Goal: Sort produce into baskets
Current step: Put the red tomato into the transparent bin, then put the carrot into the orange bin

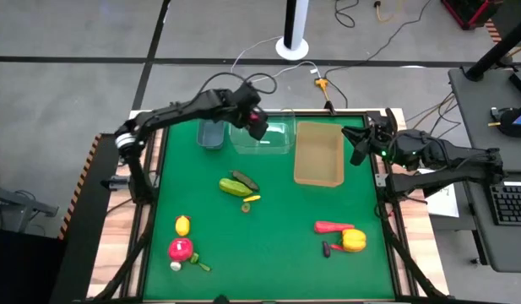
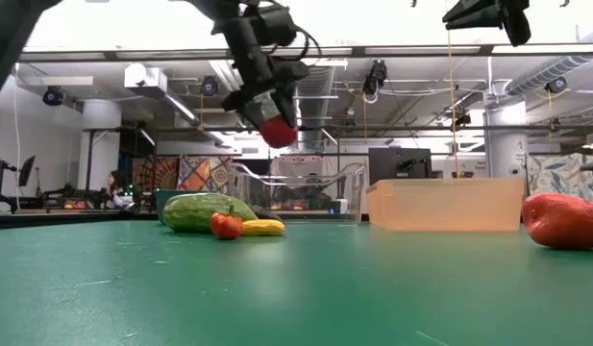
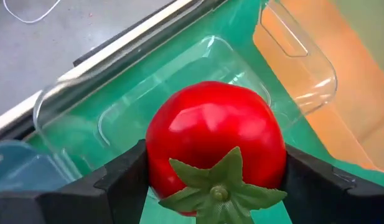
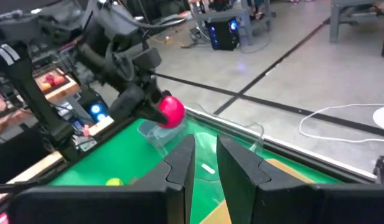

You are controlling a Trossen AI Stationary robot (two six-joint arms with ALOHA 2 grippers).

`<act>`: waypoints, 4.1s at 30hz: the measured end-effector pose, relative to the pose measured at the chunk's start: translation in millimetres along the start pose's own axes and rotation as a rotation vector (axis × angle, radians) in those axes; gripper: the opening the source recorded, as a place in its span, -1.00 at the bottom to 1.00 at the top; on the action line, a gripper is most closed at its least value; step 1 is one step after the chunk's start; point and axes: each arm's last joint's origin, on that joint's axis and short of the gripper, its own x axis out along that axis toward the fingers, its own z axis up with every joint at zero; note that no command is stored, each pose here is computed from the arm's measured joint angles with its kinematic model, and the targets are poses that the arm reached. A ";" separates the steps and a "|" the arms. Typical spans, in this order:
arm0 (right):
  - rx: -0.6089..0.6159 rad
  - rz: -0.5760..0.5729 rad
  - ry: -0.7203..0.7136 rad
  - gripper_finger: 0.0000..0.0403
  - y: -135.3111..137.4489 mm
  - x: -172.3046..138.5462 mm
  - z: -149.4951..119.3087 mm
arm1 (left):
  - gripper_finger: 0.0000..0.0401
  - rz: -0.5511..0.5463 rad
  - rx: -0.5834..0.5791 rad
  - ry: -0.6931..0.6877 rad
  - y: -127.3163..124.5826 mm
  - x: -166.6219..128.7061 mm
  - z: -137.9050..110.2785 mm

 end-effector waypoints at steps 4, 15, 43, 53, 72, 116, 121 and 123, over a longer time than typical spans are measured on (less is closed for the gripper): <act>0.000 -0.007 -0.005 -0.71 -0.3 -0.1 0.2 | 0.38 0.048 0.072 0.085 0.4 18.3 21.3; -0.009 -0.024 -0.013 -0.71 -0.9 -0.4 0.5 | 0.38 0.102 0.165 0.156 -9.0 60.8 54.2; -0.038 -0.065 -0.027 -0.71 -2.5 0.2 -0.8 | 0.41 0.130 0.207 0.345 1.7 103.7 17.4; -0.056 -0.067 -0.024 -0.71 -2.5 0.8 -1.7 | 0.42 0.128 0.206 0.337 1.8 104.9 17.8; -0.051 -0.066 -0.024 -0.71 -2.5 0.8 -1.7 | 0.78 0.152 0.187 0.342 2.6 103.2 17.2; -0.321 0.177 1.126 -0.18 101.0 29.5 -62.4 | 0.77 -0.595 0.144 -0.377 -12.9 -144.0 -151.3; -0.359 0.120 1.186 -0.12 102.4 37.2 -84.4 | 0.77 -0.564 0.120 -0.405 -7.2 -142.1 -156.2; -0.385 0.099 1.211 -0.12 101.8 40.8 -94.3 | 0.77 -0.560 0.120 -0.404 -7.4 -141.6 -156.1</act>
